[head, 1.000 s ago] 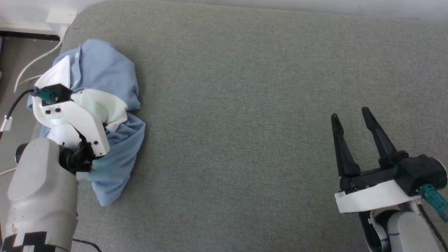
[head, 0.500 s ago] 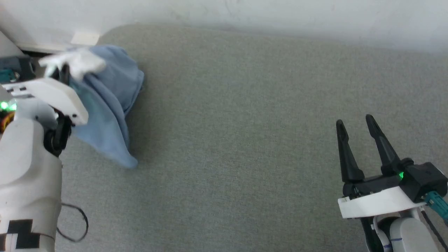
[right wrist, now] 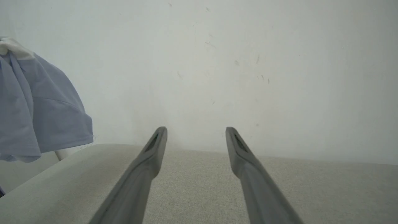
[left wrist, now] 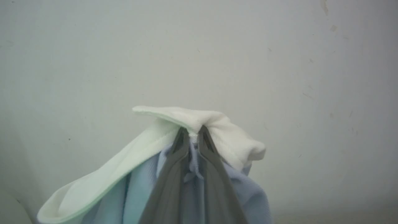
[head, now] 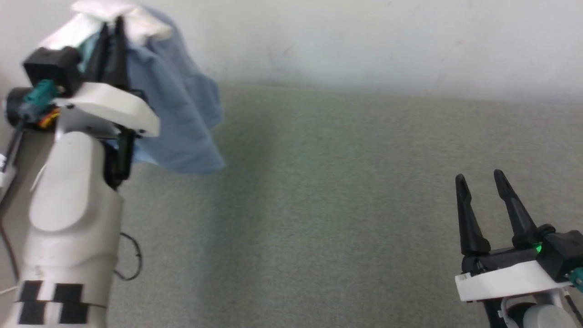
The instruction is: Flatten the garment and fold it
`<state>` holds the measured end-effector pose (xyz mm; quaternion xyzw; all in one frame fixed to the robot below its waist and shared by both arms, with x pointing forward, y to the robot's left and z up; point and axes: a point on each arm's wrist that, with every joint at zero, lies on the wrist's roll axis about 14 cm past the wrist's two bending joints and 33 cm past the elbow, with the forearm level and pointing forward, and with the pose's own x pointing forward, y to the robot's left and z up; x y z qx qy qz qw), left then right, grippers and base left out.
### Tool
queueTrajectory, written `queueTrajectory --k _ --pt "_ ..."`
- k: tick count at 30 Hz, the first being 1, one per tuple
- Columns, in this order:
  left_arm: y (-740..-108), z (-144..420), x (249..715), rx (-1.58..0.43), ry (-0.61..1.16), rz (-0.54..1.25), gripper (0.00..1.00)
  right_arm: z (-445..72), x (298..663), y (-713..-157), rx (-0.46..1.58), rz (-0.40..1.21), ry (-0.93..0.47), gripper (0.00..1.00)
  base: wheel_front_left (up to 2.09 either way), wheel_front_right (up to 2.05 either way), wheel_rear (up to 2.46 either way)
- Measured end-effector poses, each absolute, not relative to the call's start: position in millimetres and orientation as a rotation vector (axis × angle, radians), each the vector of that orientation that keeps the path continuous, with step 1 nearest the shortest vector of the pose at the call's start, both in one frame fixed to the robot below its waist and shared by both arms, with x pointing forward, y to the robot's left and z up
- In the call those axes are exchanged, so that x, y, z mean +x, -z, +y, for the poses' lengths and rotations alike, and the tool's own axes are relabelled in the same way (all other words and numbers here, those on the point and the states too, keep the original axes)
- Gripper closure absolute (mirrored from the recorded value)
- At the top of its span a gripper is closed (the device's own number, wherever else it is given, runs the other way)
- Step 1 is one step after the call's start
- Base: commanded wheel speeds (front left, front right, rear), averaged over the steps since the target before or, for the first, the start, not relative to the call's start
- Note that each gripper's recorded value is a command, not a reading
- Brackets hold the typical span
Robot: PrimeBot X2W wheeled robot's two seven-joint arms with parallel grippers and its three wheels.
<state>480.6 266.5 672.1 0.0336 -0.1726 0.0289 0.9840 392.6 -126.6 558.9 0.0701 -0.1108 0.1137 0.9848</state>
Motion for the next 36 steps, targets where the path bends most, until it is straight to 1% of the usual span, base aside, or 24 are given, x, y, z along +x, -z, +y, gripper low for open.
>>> queueTrajectory --k 6,9,12,14,16,19,21,22,23,24,27,30,33,36 --pt "-677 169 488 -0.031 0.157 -0.402 1.0 -162 373 -567 0.119 -0.24 -0.127 0.0 0.0 0.0 0.0" --pt "-668 117 486 -0.097 0.269 -0.388 1.0 -183 364 -568 0.108 -0.242 -0.066 0.0 0.0 0.0 0.0" --pt "-644 72 478 -0.173 0.366 -0.327 1.0 -202 353 -566 0.106 -0.237 -0.007 0.0 0.0 0.0 0.0" --pt "-613 48 468 -0.214 0.419 -0.239 1.0 -213 346 -564 0.102 -0.231 0.032 0.0 0.0 0.0 0.0" --pt "-567 26 451 -0.249 0.461 -0.102 1.0 -224 340 -561 0.102 -0.224 0.067 0.0 0.0 0.0 0.0" --pt "-492 3 413 -0.289 0.499 0.135 1.0 -235 334 -557 0.101 -0.212 0.104 0.0 0.0 0.0 0.0" --pt "-454 -5 388 -0.291 0.517 0.253 1.0 -240 333 -552 0.102 -0.196 0.121 0.0 0.0 0.0 0.0" --pt "-440 -9 378 -0.291 0.528 0.301 0.95 -240 333 -549 0.102 -0.186 0.124 0.0 0.0 0.0 0.0" --pt "-431 -11 371 -0.289 0.532 0.329 0.13 -241 334 -547 0.101 -0.179 0.127 0.0 0.0 0.0 0.0" --pt "-427 -13 367 -0.285 0.535 0.333 0.0 -240 335 -545 0.101 -0.174 0.126 0.0 0.0 0.0 0.0" --pt "-431 -14 365 -0.292 0.535 0.289 0.0 -236 338 -543 0.104 -0.172 0.112 0.0 0.0 0.0 0.0" --pt "-449 -12 369 -0.302 0.531 0.202 0.0 -231 341 -544 0.106 -0.174 0.096 0.0 0.0 0.0 0.0" --pt "-483 -6 379 -0.302 0.509 0.078 0.0 -225 345 -545 0.11 -0.178 0.074 0.0 0.0 0.0 0.0" --pt "-525 13 394 -0.293 0.444 -0.065 0.0 -218 350 -547 0.114 -0.183 0.049 0.0 0.0 0.0 0.0"
